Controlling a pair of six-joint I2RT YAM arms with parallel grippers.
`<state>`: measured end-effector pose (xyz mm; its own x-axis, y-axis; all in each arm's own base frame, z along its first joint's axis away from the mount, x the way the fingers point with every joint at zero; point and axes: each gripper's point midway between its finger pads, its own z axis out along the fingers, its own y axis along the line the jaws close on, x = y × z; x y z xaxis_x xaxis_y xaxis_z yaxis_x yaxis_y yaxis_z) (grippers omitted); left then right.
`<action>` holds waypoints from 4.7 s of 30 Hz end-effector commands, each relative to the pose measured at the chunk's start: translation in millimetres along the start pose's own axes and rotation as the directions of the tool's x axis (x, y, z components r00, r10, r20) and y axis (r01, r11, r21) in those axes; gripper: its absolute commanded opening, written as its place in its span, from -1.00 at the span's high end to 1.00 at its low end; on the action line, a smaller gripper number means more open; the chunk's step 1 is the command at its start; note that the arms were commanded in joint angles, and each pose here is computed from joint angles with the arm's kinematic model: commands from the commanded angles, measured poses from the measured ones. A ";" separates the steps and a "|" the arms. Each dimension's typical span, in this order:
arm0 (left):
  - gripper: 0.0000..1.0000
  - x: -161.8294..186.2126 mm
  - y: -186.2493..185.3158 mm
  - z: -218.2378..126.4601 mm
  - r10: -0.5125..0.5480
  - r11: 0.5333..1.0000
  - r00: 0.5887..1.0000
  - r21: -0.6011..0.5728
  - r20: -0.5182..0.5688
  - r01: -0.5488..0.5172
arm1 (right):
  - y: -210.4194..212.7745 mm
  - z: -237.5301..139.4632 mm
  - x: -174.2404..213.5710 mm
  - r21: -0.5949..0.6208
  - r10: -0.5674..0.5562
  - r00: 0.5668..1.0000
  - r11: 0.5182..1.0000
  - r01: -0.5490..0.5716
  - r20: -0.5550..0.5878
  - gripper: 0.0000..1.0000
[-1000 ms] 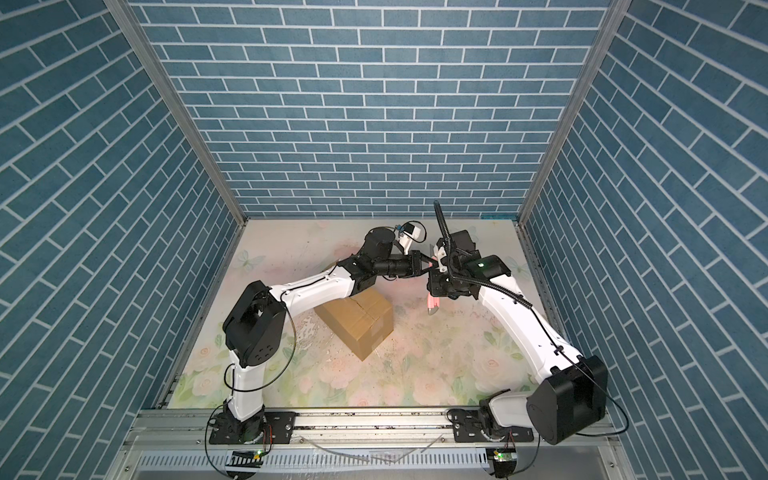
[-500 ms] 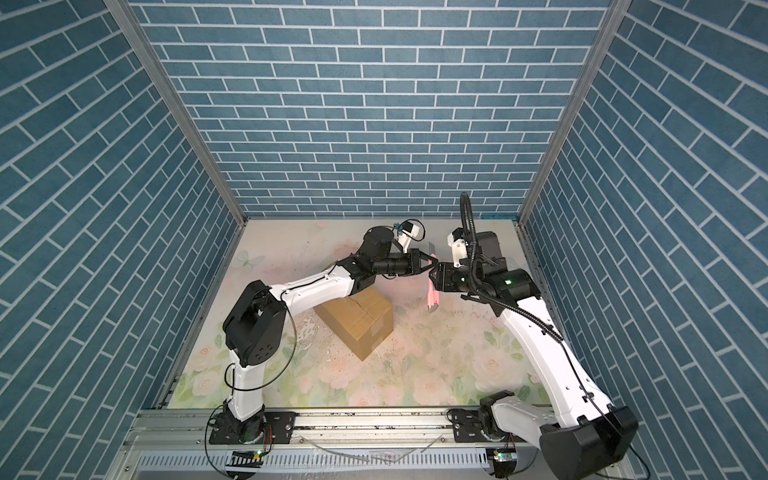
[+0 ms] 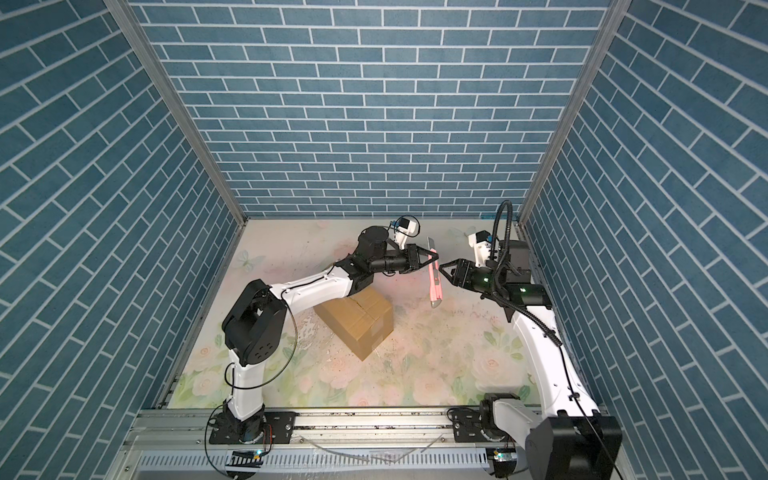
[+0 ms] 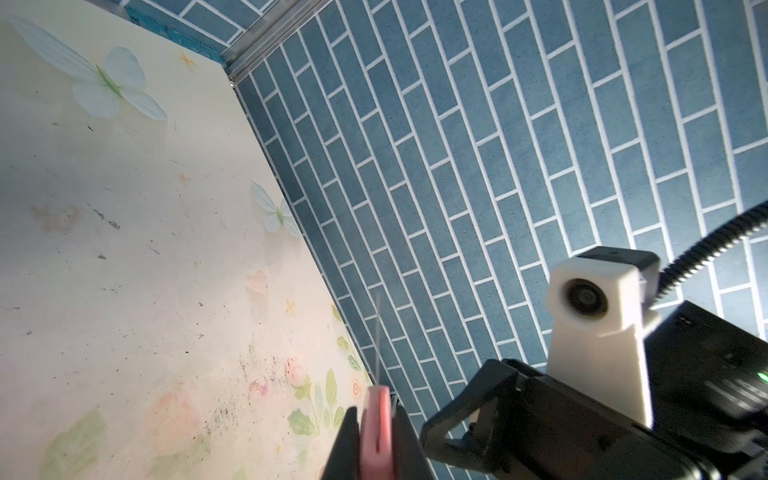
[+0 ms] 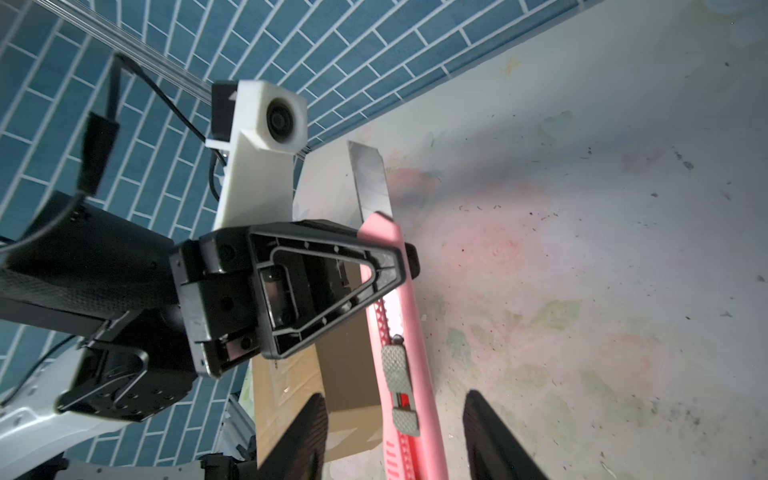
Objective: Unpack the express box
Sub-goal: 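Open the right gripper and regrasp the cutter body while the left gripper holds it, then release the cutter with the left gripper and move it to the box, then hold the box corner with the left gripper while the right gripper positions the cutter blade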
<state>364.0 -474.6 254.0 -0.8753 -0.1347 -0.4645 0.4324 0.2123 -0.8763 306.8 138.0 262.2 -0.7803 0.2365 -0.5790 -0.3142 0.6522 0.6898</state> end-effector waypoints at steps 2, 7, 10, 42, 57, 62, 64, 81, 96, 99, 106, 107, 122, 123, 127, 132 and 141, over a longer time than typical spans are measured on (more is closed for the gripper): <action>1.00 -16.2 -28.5 -8.4 0.021 0.996 0.999 0.085 0.049 -0.025 | 18.5 5.4 -4.7 -0.164 -0.025 1.000 0.986 0.024 -0.004 -0.05; 1.00 -24.0 -37.1 -4.8 -0.015 0.989 0.997 0.146 0.074 0.004 | 12.7 11.5 -5.1 -0.178 -0.020 1.000 0.984 0.016 -0.019 0.00; 1.00 -25.9 -39.3 -2.4 -0.038 0.985 0.996 0.171 0.075 0.024 | 10.1 13.4 -6.5 -0.180 -0.021 1.000 0.983 0.017 -0.021 0.01; 1.00 -30.4 -42.0 17.1 -0.069 0.970 0.993 0.240 0.093 0.045 | 16.7 24.6 -21.5 -0.276 -0.001 0.999 0.961 -0.008 -0.033 0.46; 1.00 -25.9 -30.4 13.9 -0.089 0.970 0.990 0.235 0.110 0.061 | 24.8 19.6 -27.0 -0.289 -0.020 1.000 0.957 0.016 -0.013 0.96; 0.92 -26.2 -26.0 11.7 -0.092 0.972 0.988 0.228 0.121 0.062 | 26.1 17.8 -26.2 -0.284 -0.023 1.000 0.959 0.017 -0.019 1.00; 0.82 -27.4 -24.1 10.7 -0.094 0.973 0.988 0.224 0.126 0.064 | 26.0 17.1 -24.6 -0.278 -0.024 0.999 0.960 0.015 -0.027 1.00; 0.22 -31.8 -25.9 -7.6 -0.055 0.981 0.986 0.192 0.158 0.024 | 23.3 10.0 -19.2 -0.220 0.004 1.000 0.976 -0.009 -0.022 1.00; 0.05 -34.9 -41.4 -61.2 0.088 0.996 0.987 0.022 0.134 -0.092 | 15.2 -10.5 -6.7 -0.072 0.078 0.997 0.995 -0.076 0.016 1.00; -0.05 -43.3 -31.0 -88.7 0.137 0.987 0.986 -0.094 0.100 -0.128 | 12.2 -20.4 2.9 -0.006 0.106 0.994 0.994 -0.106 0.022 1.00; -0.39 -54.3 -4.9 -176.2 0.211 0.901 0.977 -0.391 0.021 -0.186 | -10.7 -39.6 38.6 0.239 0.145 0.988 0.959 -0.155 0.058 1.00; -0.44 -53.1 -3.2 -188.6 0.224 0.882 0.975 -0.428 0.015 -0.196 | -15.0 -41.5 43.1 0.272 0.149 0.986 0.948 -0.164 0.074 1.00; -0.88 -28.4 53.5 -307.4 0.249 0.638 0.968 -0.747 -0.028 -0.186 | -26.4 18.6 83.4 0.542 0.091 0.994 0.833 -0.108 0.058 1.00; -0.88 -26.5 58.3 -308.9 0.245 0.628 0.969 -0.756 -0.036 -0.187 | -27.5 26.4 88.2 0.556 0.095 0.994 0.824 -0.107 0.051 1.00; -0.89 -20.3 75.4 -313.3 0.230 0.597 0.972 -0.781 -0.054 -0.184 | -26.6 50.3 101.8 0.595 0.109 0.993 0.796 -0.112 0.041 1.00; -0.91 -22.0 85.8 -319.2 0.257 0.550 0.964 -0.810 -0.069 -0.204 | -19.7 75.8 113.6 0.607 0.121 0.992 0.786 -0.119 0.037 1.00; -0.95 -25.5 99.7 -322.9 0.275 0.516 0.958 -0.830 -0.076 -0.214 | -3.7 111.8 133.6 0.591 0.136 0.991 0.800 -0.100 -0.017 1.00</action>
<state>354.1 -143.3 229.1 -0.7394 -0.0084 -0.6732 0.2387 0.9317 -0.2738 251.5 231.6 116.5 -0.8592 0.2342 -0.4548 0.1101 0.9529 0.2827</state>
